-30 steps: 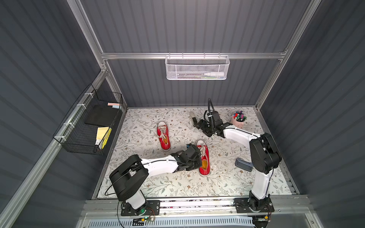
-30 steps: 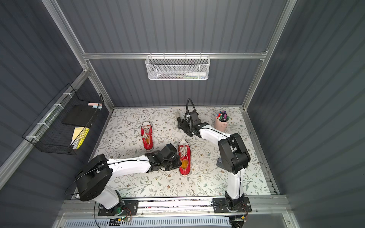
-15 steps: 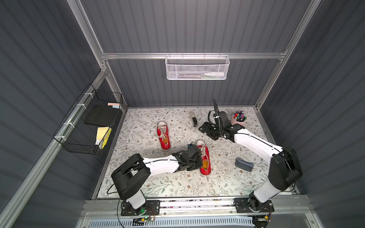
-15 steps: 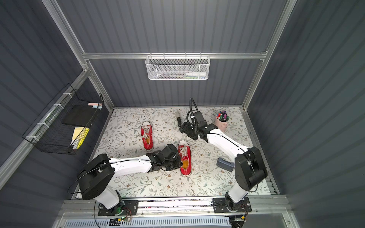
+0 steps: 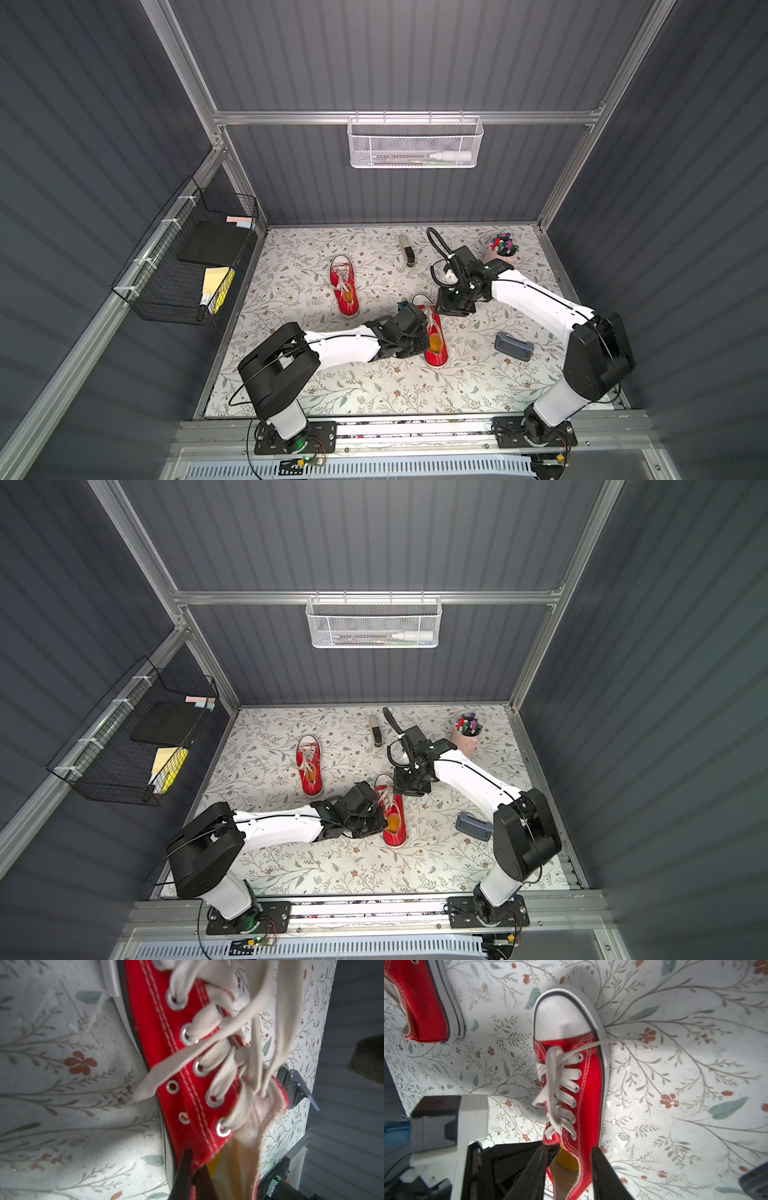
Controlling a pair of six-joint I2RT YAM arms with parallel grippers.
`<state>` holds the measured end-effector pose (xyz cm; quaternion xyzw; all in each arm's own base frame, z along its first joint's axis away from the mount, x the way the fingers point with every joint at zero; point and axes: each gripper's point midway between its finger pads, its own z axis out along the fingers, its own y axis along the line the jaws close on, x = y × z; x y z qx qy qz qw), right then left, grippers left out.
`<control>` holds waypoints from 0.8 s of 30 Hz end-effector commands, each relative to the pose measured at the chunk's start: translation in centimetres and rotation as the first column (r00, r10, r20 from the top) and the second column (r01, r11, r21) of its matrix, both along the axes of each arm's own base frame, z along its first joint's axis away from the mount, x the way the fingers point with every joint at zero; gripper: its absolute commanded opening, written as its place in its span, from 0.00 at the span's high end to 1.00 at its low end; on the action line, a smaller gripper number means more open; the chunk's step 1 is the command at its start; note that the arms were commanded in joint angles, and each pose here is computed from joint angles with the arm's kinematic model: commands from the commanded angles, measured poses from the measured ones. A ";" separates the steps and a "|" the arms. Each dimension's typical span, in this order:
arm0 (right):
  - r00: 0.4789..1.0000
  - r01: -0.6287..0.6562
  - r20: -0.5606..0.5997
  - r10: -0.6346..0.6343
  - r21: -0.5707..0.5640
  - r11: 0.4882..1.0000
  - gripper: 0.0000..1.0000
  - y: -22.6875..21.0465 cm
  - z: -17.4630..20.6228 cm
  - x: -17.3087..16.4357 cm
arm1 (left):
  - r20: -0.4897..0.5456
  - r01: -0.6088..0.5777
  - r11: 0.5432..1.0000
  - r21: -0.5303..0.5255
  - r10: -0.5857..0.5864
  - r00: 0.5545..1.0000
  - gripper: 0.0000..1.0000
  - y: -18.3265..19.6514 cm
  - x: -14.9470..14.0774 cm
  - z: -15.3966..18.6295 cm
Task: Remove the insole from the shoe
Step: Untie the shoelace on the shoe.
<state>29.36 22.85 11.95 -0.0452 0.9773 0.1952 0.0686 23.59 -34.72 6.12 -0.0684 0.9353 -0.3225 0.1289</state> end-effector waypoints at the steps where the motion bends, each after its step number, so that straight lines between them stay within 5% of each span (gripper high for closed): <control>1: 0.996 -0.093 -0.010 0.093 0.063 0.994 0.66 1.8 0.9 -0.4 | 0.029 -0.008 1.000 -0.022 0.009 1.000 1.00 -0.7 0.8 0.9; 20: 0.998 -0.065 -0.010 0.065 -0.039 0.997 0.82 2.3 -2.4 2.7 | 0.031 -0.012 1.000 -0.021 0.013 0.999 1.00 -0.2 0.5 1.0; 24: 0.998 -0.053 -0.013 0.053 0.000 0.999 0.98 2.9 -2.3 3.0 | 0.027 -0.015 1.000 -0.012 0.016 1.000 1.00 0.0 0.4 0.9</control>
